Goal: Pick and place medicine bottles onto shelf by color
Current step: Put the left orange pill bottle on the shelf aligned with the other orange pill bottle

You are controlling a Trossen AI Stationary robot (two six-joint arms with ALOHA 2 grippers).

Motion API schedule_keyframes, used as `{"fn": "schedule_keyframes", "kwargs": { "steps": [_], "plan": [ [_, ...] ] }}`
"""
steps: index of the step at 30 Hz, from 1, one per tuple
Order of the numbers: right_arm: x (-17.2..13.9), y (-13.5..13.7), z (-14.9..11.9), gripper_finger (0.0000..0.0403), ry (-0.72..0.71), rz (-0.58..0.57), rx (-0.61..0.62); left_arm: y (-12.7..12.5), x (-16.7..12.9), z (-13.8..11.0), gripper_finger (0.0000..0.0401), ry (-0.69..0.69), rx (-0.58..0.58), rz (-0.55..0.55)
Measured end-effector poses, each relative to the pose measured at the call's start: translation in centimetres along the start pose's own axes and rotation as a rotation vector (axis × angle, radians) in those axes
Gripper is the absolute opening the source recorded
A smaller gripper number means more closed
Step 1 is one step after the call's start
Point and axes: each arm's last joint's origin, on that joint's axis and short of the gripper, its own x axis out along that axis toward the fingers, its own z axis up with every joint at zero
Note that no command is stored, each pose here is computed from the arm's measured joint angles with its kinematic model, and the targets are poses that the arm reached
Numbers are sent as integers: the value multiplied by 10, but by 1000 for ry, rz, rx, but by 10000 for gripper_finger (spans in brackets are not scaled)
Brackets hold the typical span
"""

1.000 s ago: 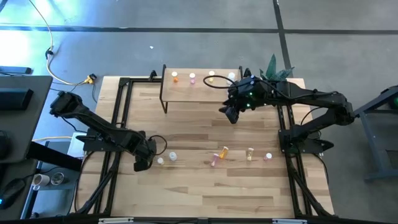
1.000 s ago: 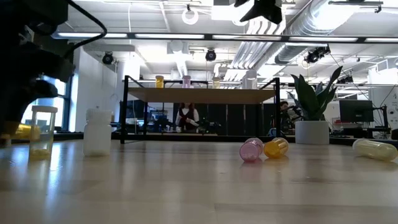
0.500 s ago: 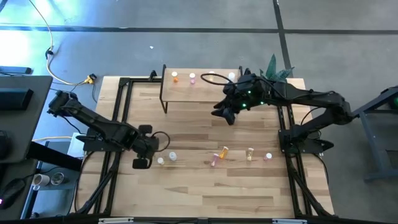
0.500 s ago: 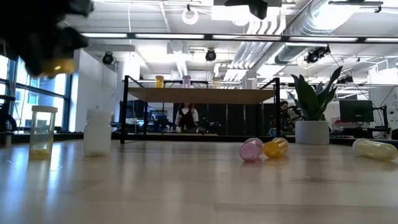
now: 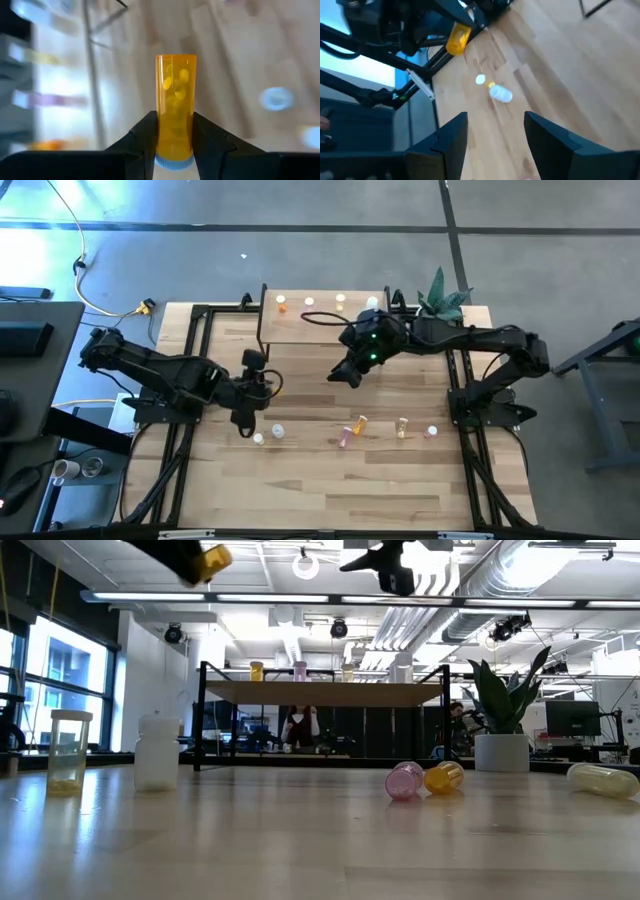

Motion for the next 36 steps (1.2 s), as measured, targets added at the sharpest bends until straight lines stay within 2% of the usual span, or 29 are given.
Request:
{"fn": "schedule_keyframes", "kwargs": {
  "steps": [7,15,18,26,36],
  "plan": [
    [13,2,6,185,-2,99,67,3,14,17,91,36,237,186],
    [29,-4,9,185,30,142,105,-1,36,38,91,125,467,397],
    [31,-6,10,185,31,145,106,-3,41,43,91,141,539,419],
    [27,-16,18,185,18,151,116,-1,39,58,91,78,619,473],
    [21,-20,27,185,47,263,151,4,35,70,91,25,726,532]
  ]
}}
